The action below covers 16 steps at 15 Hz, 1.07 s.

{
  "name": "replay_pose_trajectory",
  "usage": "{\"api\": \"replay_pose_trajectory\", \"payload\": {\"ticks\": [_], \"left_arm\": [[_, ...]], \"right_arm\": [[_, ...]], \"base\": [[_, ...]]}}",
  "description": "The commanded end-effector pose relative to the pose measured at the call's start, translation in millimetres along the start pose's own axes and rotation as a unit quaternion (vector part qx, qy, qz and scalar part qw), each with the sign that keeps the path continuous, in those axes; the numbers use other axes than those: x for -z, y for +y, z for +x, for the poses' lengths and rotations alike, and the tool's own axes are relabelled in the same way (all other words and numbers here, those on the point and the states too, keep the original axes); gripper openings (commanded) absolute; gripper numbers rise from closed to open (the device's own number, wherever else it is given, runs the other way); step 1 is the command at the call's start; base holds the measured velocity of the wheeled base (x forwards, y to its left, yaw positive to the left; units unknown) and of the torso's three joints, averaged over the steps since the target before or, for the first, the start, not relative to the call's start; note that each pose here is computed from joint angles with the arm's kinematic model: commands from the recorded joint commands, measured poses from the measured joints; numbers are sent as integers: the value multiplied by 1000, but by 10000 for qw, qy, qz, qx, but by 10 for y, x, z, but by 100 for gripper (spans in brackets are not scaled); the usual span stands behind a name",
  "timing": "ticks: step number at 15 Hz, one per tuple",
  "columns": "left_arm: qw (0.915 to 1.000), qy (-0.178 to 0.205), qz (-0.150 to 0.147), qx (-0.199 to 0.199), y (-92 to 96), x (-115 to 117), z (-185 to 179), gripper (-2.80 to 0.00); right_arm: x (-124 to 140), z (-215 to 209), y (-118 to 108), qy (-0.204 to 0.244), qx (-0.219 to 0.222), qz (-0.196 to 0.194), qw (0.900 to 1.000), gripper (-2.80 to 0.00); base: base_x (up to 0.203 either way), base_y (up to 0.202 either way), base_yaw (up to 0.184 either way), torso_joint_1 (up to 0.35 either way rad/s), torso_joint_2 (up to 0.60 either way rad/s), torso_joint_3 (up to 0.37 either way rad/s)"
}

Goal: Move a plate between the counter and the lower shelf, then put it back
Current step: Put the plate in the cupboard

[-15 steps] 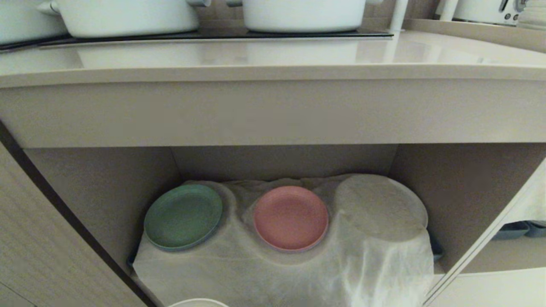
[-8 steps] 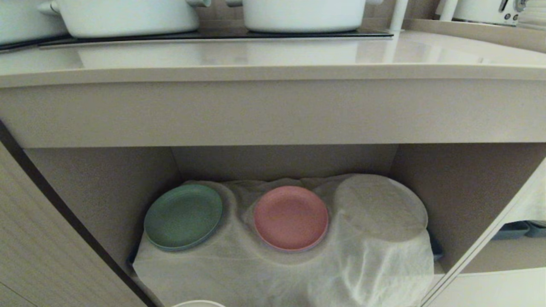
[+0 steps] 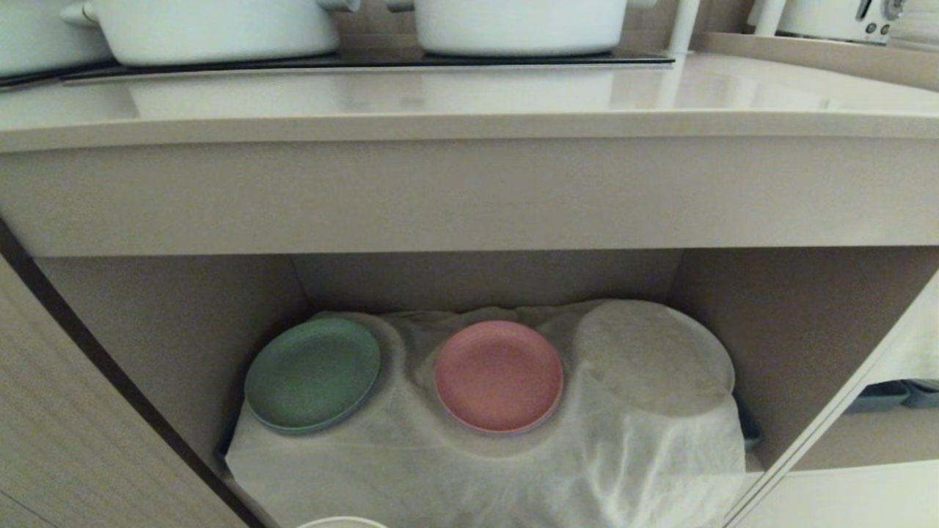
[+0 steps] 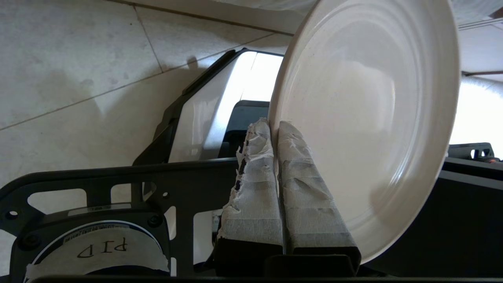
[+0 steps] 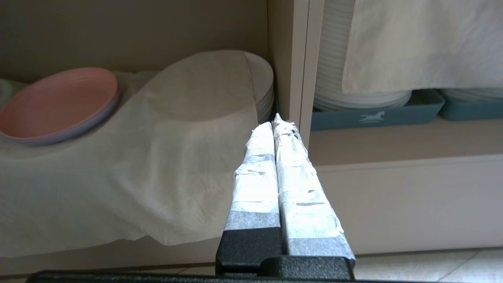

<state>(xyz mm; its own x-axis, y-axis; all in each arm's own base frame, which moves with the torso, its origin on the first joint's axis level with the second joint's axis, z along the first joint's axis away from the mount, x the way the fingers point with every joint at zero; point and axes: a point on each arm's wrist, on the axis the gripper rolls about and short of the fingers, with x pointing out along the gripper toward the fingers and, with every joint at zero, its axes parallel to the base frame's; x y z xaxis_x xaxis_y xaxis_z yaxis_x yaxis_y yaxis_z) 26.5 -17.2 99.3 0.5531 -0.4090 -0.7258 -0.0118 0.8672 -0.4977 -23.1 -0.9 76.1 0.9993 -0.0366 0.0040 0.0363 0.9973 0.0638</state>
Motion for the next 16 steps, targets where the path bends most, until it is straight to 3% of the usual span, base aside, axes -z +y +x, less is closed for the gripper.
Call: {"api": "replay_pose_trajectory", "payload": {"ticks": [1,16], "left_arm": [[10000,-3,-19,6,2,2,-3,-280],[10000,19,-12,7,3,5,0,-280]], "right_arm": [[-4,0,0,-2,1,4,10000,-280],[0,1,0,5,1,3,10000,-280]], "base": [[0,0,0,0,0,0],[0,-181,1,2,2,2]]}}
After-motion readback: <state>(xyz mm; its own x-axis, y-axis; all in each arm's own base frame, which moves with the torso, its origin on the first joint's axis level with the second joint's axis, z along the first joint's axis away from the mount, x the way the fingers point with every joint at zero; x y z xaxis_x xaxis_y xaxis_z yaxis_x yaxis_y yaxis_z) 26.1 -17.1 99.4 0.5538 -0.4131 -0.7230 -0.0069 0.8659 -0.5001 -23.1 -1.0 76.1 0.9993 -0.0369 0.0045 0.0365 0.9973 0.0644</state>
